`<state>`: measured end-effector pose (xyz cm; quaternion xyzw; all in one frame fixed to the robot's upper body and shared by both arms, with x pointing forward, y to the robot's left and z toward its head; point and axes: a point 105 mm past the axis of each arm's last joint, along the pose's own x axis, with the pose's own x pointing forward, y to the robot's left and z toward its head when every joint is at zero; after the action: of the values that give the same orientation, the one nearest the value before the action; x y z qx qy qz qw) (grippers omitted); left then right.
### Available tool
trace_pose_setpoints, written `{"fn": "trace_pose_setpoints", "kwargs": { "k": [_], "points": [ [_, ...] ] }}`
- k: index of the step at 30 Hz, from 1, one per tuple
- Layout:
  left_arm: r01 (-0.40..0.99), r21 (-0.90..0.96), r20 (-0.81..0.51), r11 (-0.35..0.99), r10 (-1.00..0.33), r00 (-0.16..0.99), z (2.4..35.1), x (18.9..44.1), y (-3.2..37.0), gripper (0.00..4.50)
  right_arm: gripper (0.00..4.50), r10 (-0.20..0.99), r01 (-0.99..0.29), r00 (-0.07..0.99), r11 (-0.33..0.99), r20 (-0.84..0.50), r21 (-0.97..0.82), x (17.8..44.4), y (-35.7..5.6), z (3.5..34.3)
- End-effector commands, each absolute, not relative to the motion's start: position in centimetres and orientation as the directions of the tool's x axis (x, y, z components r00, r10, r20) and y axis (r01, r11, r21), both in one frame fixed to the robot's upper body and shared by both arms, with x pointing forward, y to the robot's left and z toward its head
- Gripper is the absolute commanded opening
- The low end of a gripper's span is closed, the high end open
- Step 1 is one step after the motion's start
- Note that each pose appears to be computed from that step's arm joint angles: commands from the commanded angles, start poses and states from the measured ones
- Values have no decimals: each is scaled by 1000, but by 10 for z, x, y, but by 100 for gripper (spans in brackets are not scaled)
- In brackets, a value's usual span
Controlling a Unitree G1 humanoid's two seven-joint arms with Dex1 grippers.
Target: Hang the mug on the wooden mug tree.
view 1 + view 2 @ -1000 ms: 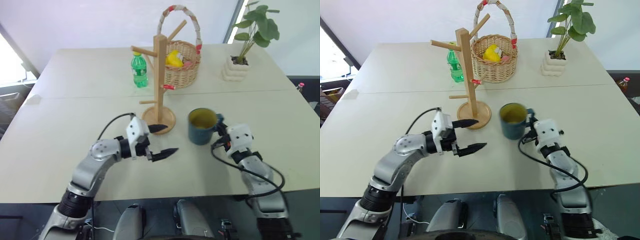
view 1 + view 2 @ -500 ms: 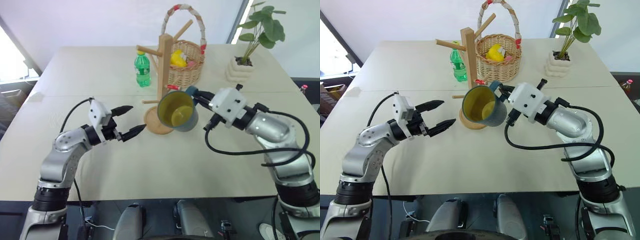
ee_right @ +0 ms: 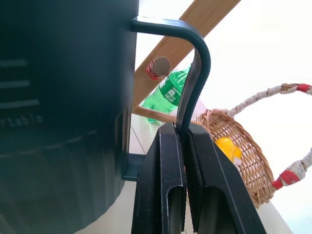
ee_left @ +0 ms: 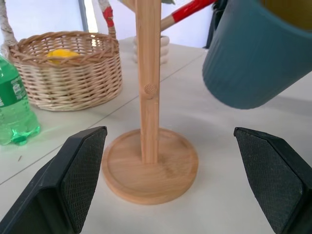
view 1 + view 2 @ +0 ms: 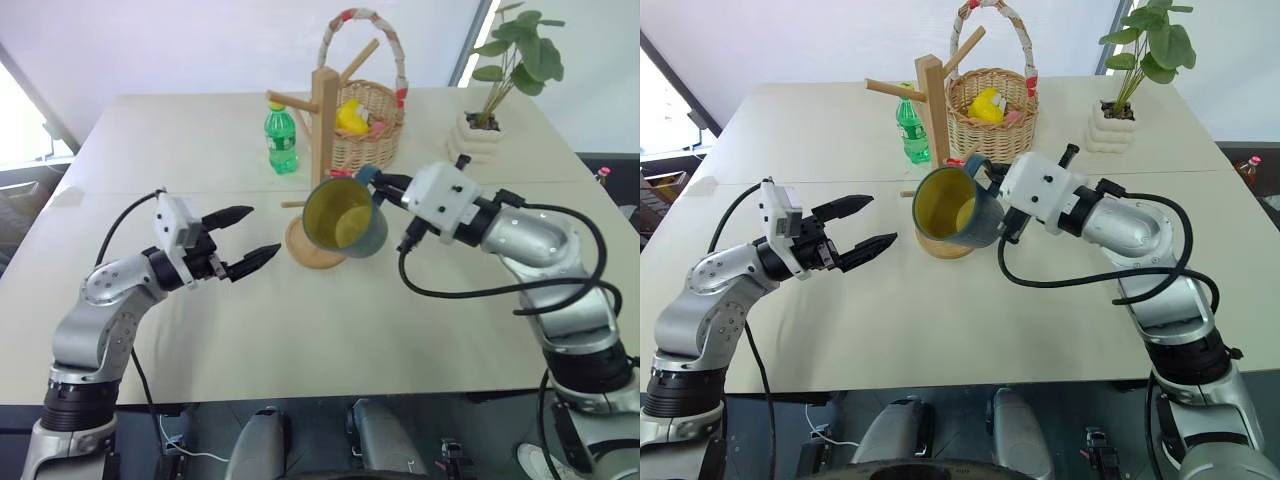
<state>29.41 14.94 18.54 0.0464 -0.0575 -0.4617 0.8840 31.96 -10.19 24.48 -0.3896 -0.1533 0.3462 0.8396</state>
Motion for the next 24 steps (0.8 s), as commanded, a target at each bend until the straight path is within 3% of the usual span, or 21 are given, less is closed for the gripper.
{"fn": "trace_pose_setpoints", "kwargs": {
  "k": [1,16,19,23,24],
  "points": [
    [819,154,93,553,-833,545,200,287,149,450,5,699,-420,715,453,21,-787,320,-97,256],
    [836,143,108,530,-848,519,211,283,143,450,5,666,-411,746,440,-18,-798,344,-88,246],
    [835,143,109,532,-847,520,212,284,143,450,82,662,-399,750,449,-3,-800,345,-88,249],
    [831,143,110,537,-843,526,211,284,144,450,267,660,-358,751,445,30,-821,341,-94,260],
    [829,140,110,541,-841,530,211,285,145,450,267,661,-349,749,445,39,-825,339,-99,265]
  ]
}}
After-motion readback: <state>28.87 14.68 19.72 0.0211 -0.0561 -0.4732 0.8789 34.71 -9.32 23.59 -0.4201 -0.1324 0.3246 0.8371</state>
